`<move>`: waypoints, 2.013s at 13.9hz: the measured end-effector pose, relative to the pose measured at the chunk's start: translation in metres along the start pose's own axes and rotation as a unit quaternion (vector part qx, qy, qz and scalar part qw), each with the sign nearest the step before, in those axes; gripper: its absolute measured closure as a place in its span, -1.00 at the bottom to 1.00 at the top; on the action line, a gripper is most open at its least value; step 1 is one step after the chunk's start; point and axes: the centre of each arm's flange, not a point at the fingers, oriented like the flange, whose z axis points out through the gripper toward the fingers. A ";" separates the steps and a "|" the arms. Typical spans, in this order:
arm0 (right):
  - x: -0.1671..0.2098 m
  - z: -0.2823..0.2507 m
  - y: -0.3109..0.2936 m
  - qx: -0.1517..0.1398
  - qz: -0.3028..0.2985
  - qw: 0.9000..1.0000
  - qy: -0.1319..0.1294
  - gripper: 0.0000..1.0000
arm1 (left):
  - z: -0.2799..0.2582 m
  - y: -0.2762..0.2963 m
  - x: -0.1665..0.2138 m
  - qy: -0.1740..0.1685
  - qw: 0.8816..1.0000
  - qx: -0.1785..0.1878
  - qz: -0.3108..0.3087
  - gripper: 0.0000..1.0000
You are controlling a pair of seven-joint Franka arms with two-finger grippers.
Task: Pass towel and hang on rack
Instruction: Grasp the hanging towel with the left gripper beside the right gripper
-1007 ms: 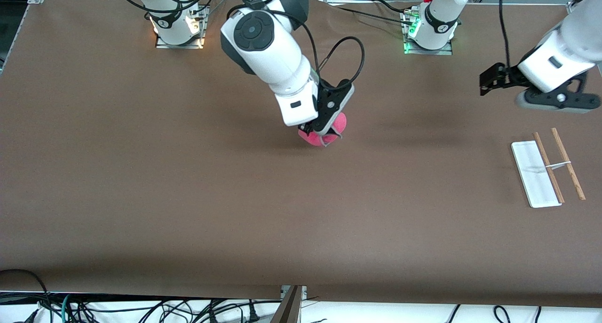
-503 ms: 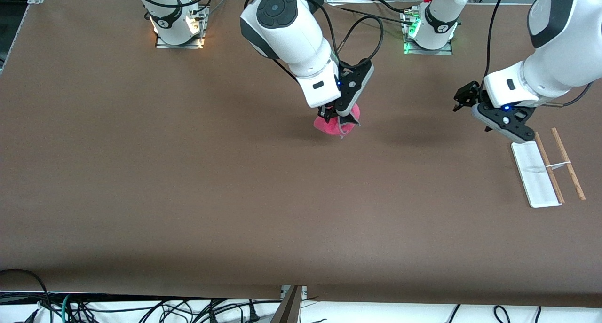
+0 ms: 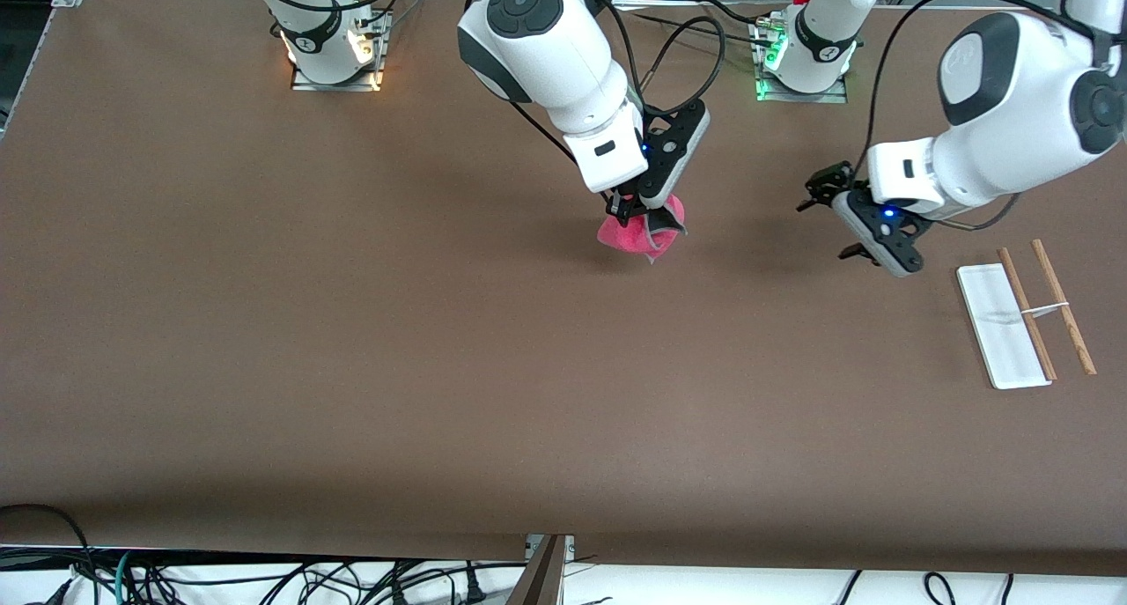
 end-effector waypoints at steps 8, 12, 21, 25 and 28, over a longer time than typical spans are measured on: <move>0.001 0.007 0.001 -0.009 -0.006 1.000 0.007 0.94 | 0.096 0.105 0.027 0.015 0.996 0.016 0.082 -1.00; 0.001 0.011 -0.001 -0.008 -0.007 1.000 0.006 0.94 | 0.110 0.117 0.029 0.033 0.996 0.016 0.083 -1.00; 0.001 0.012 0.000 -0.015 -0.011 1.000 0.006 0.94 | 0.126 0.126 0.035 0.050 0.994 -0.005 0.096 -1.00; 0.001 0.012 0.000 -0.016 -0.011 1.000 0.005 0.94 | 0.129 0.125 0.036 0.053 0.994 -0.003 0.095 -1.00; 0.001 0.012 0.000 -0.016 -0.012 1.000 0.005 0.94 | 0.133 0.121 0.037 0.058 0.994 0.000 0.092 -1.00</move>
